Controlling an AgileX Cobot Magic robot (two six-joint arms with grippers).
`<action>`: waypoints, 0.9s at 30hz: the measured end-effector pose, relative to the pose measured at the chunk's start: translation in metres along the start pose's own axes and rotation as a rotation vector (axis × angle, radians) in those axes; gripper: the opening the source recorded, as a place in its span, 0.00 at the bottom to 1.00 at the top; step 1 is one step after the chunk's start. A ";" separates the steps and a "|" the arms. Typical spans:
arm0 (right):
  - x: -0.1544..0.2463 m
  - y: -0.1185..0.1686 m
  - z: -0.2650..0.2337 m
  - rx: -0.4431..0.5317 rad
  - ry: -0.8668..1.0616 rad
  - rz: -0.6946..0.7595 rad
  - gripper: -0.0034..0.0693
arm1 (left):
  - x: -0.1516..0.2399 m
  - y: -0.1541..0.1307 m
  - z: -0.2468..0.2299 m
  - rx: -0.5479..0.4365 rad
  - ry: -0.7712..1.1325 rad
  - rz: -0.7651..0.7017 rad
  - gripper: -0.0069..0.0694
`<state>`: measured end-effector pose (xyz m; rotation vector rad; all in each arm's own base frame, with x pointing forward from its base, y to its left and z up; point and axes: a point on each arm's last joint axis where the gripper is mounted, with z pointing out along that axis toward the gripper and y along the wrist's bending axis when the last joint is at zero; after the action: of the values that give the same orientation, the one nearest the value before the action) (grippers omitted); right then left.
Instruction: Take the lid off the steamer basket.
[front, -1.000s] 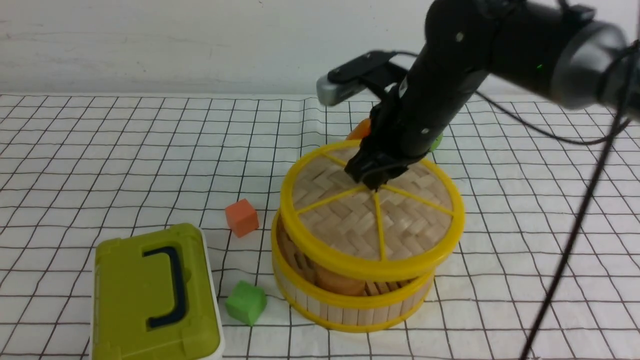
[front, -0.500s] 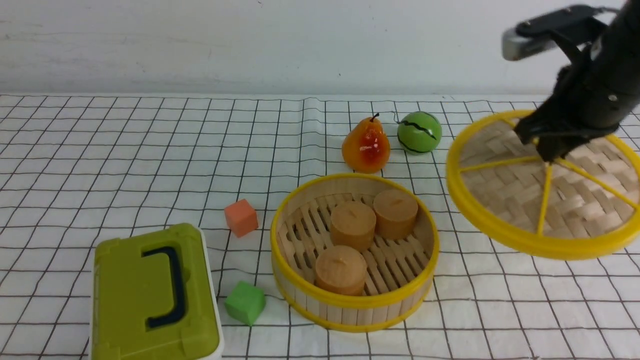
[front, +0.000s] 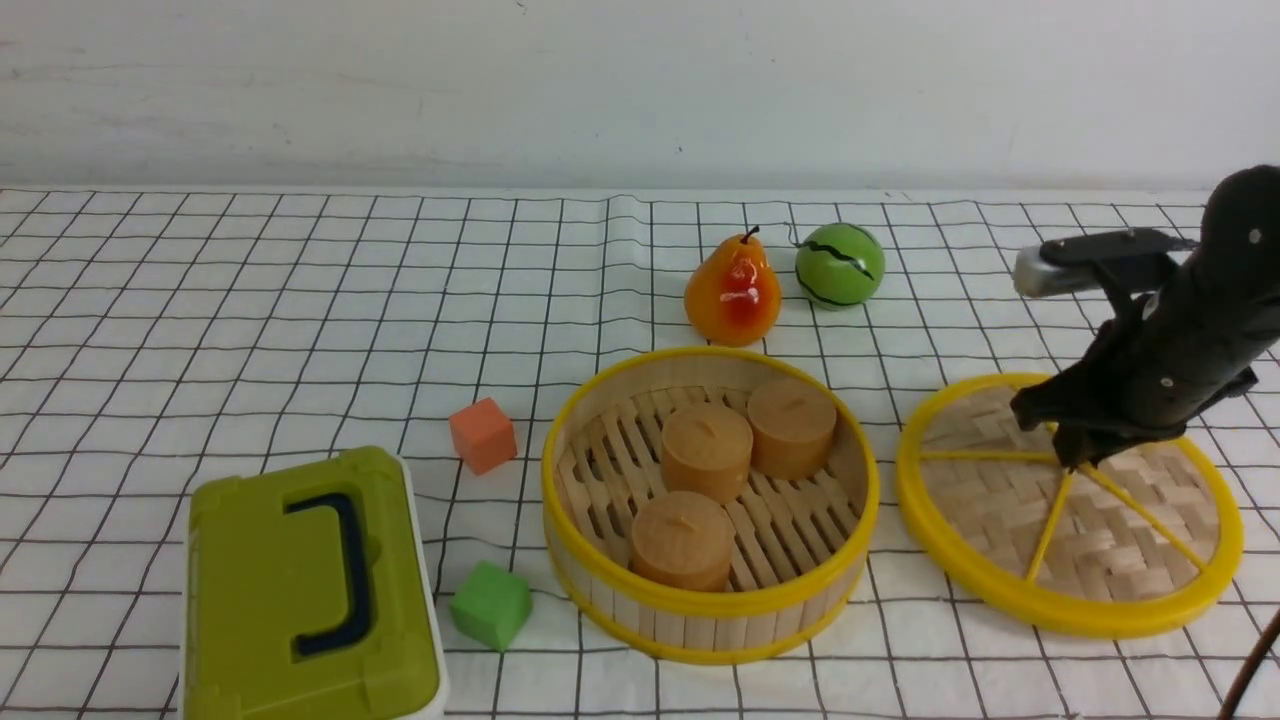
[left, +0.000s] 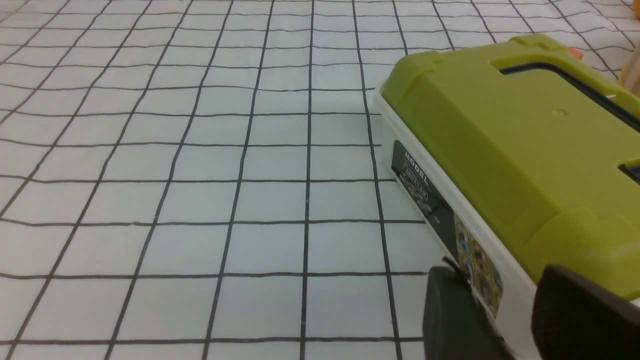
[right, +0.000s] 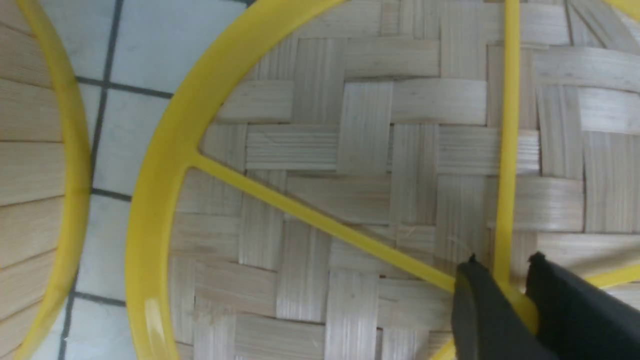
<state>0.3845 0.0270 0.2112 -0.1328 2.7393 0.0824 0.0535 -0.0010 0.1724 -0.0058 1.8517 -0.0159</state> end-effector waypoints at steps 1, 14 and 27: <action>0.001 0.000 0.006 -0.001 0.010 0.002 0.19 | 0.000 0.000 0.000 0.000 0.000 0.000 0.40; 0.002 0.002 -0.011 -0.011 0.011 0.008 0.46 | 0.000 0.000 0.000 0.000 0.000 0.000 0.40; 0.074 0.031 -0.204 -0.178 -0.494 -0.068 0.05 | 0.000 0.000 0.000 0.000 0.000 0.000 0.40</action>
<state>0.2349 0.0359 0.3712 -0.2220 2.2291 0.2983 0.0535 -0.0010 0.1724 -0.0058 1.8517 -0.0159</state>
